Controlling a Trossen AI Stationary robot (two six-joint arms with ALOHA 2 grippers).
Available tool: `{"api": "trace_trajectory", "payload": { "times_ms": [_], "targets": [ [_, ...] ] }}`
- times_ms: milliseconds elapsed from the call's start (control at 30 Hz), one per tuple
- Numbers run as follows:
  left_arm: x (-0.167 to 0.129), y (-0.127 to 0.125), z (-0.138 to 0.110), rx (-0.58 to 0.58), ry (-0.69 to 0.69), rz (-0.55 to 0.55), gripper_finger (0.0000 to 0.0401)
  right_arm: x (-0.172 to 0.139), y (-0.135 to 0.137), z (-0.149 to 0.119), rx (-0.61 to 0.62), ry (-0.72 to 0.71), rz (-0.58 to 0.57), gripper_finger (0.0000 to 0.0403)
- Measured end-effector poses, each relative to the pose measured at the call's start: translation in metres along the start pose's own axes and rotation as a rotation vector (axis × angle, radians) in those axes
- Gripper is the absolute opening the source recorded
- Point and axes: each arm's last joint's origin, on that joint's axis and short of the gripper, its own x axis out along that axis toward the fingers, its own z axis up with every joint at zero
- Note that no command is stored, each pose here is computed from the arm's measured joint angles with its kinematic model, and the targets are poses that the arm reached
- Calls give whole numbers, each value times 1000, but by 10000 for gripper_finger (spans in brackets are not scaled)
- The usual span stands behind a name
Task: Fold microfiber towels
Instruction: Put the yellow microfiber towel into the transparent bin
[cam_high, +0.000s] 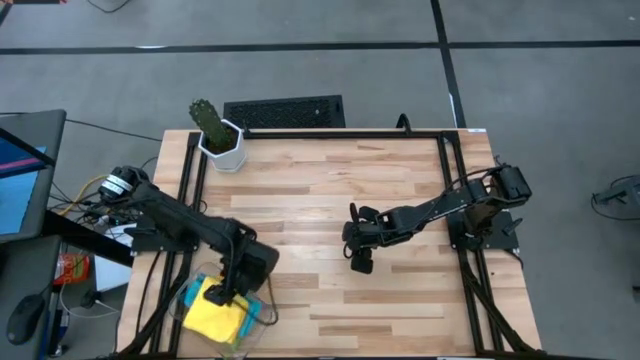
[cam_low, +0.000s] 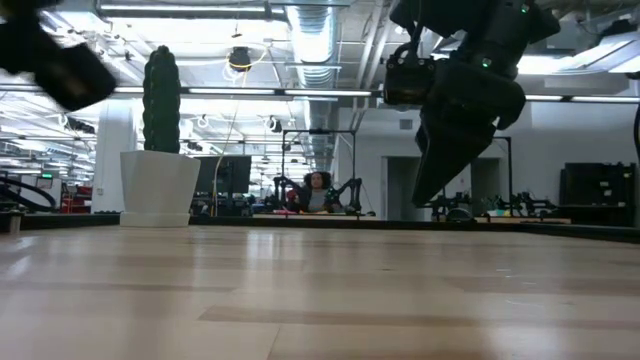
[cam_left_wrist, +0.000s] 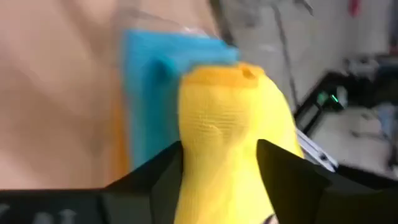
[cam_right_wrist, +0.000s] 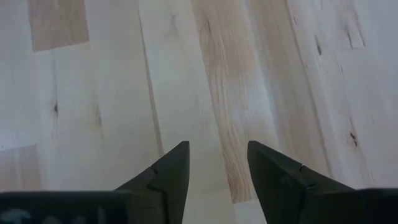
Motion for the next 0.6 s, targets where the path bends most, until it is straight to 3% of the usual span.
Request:
{"api": "trace_trajectory", "payload": {
  "times_ms": [167, 300, 467, 600],
  "targets": [
    [-37, -4, 10, -101, -20, 142, 227, 0, 0, 0, -20, 2, 2, 185],
    [-52, -24, 13, -257, 5, 141, 222, 0, 0, 0, -20, 6, 15, 184],
    [-39, -59, 15, -267, 54, 111, 196, 0, 0, 0, -21, 3, 17, 183],
    [-12, -75, 18, -181, 19, 126, 172, 0, 0, 0, -21, 4, 17, 182]
  ]
}}
